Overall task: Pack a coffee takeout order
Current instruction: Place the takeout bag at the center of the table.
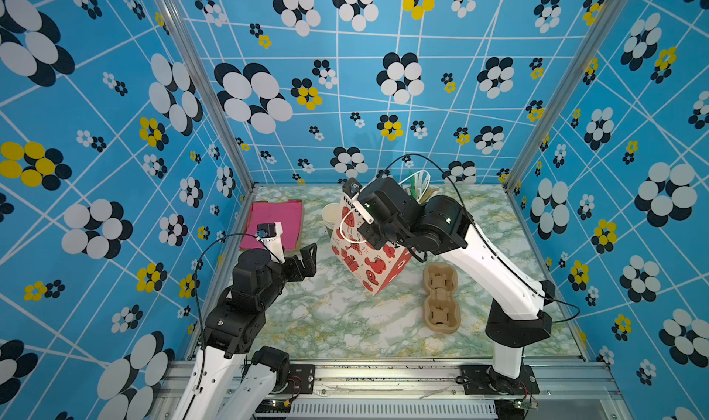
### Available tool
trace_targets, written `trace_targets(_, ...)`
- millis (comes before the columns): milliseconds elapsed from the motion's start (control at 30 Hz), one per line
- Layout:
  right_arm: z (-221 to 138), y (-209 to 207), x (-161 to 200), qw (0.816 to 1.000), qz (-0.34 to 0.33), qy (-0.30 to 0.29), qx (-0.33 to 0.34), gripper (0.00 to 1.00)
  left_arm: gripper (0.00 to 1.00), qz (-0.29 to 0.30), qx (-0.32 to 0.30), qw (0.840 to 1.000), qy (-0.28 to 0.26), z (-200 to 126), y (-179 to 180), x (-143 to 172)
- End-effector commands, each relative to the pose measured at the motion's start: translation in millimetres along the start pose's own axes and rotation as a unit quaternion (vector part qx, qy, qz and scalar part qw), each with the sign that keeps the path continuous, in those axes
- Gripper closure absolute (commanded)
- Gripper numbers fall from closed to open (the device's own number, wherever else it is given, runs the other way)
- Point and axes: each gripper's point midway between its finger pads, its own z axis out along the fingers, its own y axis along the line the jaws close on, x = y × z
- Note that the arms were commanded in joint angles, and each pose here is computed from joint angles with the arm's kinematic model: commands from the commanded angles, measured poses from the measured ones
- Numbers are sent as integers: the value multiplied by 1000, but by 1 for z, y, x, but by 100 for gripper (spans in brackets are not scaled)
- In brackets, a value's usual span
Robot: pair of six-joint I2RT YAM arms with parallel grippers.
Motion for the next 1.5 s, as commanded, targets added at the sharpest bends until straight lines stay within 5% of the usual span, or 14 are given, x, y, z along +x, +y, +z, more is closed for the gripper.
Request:
trace_targets(0,10,14,7,1000,11,15,-15,100,1,4,-3,1000,-12,-4,0,-8)
trace_targets(667,64,55,27,997,2,63,-47,100,1,-9,2,1000,-4,6,3,5)
trace_targets(1067,79,92,30,989,35,75,-120,99,1,-11,2,1000,0,9,5,8)
trace_targets(1100,79,93,29,989,37,75,-124,64,1,-10,2,1000,1,9,4,8)
trace_targets(1133,78,95,28,988,38,74,-131,53,1,-10,2,1000,0,9,5,8)
trace_targets(1467,43,89,-7,986,38,10,-164,34,1,35,-6,999,-9,-2,3,-14)
